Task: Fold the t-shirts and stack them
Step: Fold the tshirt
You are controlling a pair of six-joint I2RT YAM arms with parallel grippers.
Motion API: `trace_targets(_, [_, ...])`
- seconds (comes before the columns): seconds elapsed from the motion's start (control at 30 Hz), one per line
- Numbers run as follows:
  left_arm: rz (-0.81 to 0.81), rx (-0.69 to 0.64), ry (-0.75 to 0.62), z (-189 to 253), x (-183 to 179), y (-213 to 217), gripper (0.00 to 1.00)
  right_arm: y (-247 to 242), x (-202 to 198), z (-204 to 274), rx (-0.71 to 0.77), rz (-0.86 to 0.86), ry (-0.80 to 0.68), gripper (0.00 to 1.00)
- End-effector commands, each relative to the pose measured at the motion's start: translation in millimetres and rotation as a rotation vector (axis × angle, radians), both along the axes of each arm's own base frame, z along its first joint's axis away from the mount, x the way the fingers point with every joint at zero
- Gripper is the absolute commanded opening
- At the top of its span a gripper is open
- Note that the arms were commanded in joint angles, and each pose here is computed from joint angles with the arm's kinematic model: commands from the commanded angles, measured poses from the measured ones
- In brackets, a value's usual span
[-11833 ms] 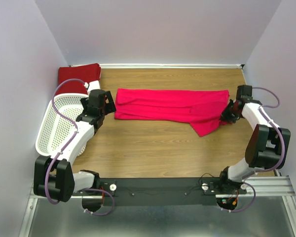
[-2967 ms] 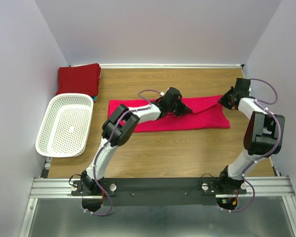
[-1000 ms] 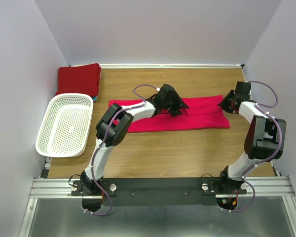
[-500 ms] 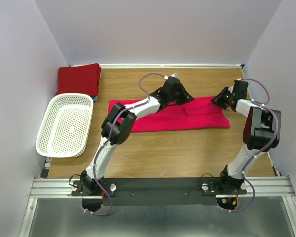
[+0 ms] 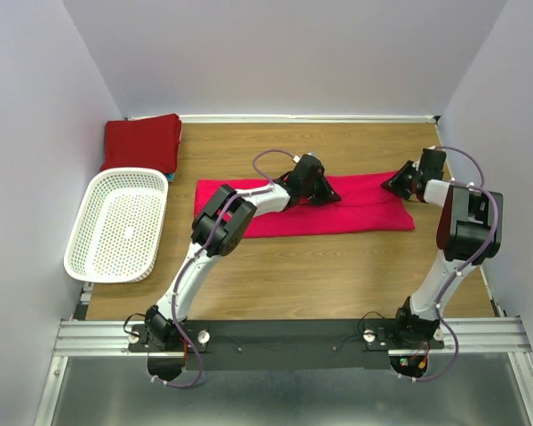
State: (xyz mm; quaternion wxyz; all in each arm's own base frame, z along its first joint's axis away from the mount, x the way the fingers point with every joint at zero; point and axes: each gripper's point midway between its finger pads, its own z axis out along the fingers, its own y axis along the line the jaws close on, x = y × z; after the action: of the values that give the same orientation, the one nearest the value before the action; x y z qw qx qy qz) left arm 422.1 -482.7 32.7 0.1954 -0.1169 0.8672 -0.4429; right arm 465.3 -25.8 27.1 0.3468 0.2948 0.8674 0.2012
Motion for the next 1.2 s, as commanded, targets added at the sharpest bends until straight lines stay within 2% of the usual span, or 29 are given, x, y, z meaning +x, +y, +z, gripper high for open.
trace_targets(0.0, [0.016, 0.064, -0.018, 2, -2, 15, 0.16, -17, 3, 25, -0.076, -0.036, -0.039, 0.23])
trace_targets(0.17, [0.055, 0.082, -0.210, 74, 15, 35, 0.48, -2, -9, 55, -0.104, -0.066, -0.017, 0.39])
trace_targets(0.2, [0.078, 0.084, -0.259, 98, 20, 47, 0.58, 3, -12, 57, -0.091, -0.071, -0.014, 0.41])
trace_targets(0.3, [0.111, 0.176, -0.381, 132, 31, 85, 0.71, 27, -28, 57, -0.080, -0.038, 0.008, 0.44])
trace_targets(0.4, [0.144, 0.367, -0.418, 127, 30, 136, 0.72, 49, -45, 46, -0.066, -0.001, 0.043, 0.44])
trace_targets(0.47, [0.167, 0.448, -0.414, 119, 34, 168, 0.72, 56, -53, 39, -0.059, 0.010, 0.067, 0.44])
trace_targets(0.57, [0.129, 0.612, -0.309, 78, 24, 219, 0.72, 60, -64, 24, -0.062, 0.024, 0.107, 0.44])
trace_targets(0.73, [0.062, 0.750, -0.183, 25, 2, 268, 0.72, 61, -69, 8, -0.062, 0.040, 0.148, 0.44])
trace_targets(0.93, [-0.002, 0.807, -0.088, -10, -18, 288, 0.71, 56, -69, -15, -0.082, 0.020, 0.207, 0.44])
trace_targets(1.17, [-0.027, 0.746, 0.005, -31, -37, 296, 0.70, 38, -30, -39, -0.186, 0.033, 0.226, 0.43])
